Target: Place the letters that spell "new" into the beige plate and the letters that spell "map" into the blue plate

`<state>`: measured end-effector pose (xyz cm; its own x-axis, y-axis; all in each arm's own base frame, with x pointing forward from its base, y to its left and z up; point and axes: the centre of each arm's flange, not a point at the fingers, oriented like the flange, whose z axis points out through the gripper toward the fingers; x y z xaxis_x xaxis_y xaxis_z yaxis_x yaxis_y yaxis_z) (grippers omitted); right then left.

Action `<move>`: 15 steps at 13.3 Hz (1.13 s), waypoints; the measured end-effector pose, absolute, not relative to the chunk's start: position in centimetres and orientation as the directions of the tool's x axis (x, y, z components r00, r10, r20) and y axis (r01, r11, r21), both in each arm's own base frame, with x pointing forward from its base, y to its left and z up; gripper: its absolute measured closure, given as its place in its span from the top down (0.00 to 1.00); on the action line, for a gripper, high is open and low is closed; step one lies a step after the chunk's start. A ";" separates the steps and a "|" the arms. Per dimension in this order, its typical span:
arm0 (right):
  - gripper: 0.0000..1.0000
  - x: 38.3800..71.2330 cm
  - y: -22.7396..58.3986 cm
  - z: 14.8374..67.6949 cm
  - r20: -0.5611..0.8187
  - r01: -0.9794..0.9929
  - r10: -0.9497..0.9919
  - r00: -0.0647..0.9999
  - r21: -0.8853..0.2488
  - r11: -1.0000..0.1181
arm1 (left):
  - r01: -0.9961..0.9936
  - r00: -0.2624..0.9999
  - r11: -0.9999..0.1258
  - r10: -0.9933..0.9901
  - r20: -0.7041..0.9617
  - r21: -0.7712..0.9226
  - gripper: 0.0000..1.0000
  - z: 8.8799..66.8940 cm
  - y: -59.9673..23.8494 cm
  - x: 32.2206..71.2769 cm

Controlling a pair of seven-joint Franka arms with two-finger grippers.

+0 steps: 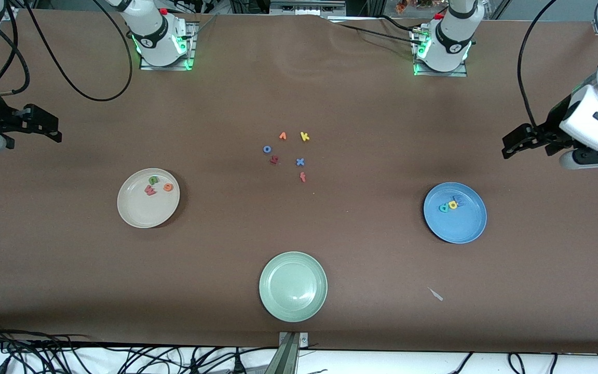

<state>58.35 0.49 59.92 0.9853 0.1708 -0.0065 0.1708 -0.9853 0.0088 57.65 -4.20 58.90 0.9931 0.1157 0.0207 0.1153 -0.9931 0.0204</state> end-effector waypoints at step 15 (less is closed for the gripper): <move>1.00 58.3 0.5 60.0 -0.008 0.171 0.171 0.985 0.009 -0.985 | 0.096 0.995 -0.995 0.097 0.039 0.021 1.00 60.3 -5.3 56.4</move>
<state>58.32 0.49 59.96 0.9853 0.1708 -0.0082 0.1708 -0.9853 0.0086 56.37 -5.29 60.26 0.9946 0.0966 0.0389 0.0959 -0.9952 0.0215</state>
